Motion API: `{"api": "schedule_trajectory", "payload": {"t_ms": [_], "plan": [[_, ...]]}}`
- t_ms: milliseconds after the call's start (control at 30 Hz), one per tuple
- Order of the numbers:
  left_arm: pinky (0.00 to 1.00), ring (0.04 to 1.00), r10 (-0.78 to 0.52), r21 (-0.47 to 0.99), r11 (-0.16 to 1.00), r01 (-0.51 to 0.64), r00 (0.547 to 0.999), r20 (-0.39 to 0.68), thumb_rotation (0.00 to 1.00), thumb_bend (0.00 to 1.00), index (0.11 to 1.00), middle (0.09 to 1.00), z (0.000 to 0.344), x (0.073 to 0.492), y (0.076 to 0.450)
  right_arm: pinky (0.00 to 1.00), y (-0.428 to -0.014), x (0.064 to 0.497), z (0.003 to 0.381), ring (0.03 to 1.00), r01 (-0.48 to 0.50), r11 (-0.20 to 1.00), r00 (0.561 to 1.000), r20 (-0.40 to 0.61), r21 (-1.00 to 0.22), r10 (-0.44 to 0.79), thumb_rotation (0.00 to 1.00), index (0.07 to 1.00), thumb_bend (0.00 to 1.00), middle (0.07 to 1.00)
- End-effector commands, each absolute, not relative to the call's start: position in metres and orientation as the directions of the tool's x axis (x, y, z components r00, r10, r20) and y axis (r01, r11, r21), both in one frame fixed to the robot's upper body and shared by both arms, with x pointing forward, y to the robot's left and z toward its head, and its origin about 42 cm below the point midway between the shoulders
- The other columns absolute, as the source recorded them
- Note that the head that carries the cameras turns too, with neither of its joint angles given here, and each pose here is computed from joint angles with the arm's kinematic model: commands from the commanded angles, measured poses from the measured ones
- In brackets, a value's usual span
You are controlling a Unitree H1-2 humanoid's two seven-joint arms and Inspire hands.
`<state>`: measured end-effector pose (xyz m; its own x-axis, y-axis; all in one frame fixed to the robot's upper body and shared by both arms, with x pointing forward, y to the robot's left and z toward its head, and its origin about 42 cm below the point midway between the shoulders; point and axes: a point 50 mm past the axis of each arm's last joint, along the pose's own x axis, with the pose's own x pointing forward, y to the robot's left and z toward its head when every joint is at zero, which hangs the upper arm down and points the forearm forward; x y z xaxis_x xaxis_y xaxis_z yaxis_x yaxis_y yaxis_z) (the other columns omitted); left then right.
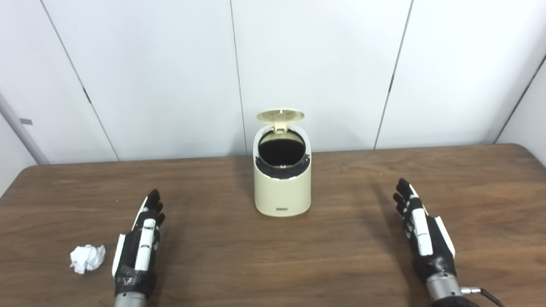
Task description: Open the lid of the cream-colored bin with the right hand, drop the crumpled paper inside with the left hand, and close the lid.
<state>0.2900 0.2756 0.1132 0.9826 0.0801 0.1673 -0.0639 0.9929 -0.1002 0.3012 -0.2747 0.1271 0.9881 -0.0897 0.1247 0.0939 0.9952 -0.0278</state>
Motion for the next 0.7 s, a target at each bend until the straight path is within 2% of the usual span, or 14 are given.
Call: {"api": "schedule_trajectory", "payload": {"t_ms": [0, 233, 667], "plan": [[1.0, 1.0, 0.092, -0.126, 0.989, -0.08, 0.991, 0.101, 0.8, 0.43, 0.972, 0.992, 0.096, 0.274, 0.274, 1.0, -0.277, 0.305, 0.142, 0.976, 0.093, 0.995, 0.975, 0.207, -0.031, -0.085, 1.0, 0.957, 0.55, 0.978], [1.0, 1.0, 0.077, -0.112, 0.992, -0.066, 0.993, 0.094, 0.8, 0.41, 0.98, 1.0, 0.095, 0.273, 0.263, 1.0, -0.291, 0.306, 0.138, 0.983, 0.091, 0.996, 0.976, 0.2, -0.025, -0.084, 1.0, 0.965, 0.55, 0.983], [0.98, 0.968, 0.103, -0.074, 0.993, -0.096, 0.991, 0.091, 0.76, 0.47, 0.95, 0.962, 0.1, 0.275, 0.243, 1.0, -0.313, 0.311, 0.137, 1.0, 0.044, 0.998, 0.981, 0.186, 0.039, -0.05, 1.0, 0.981, 0.52, 1.0]]}}
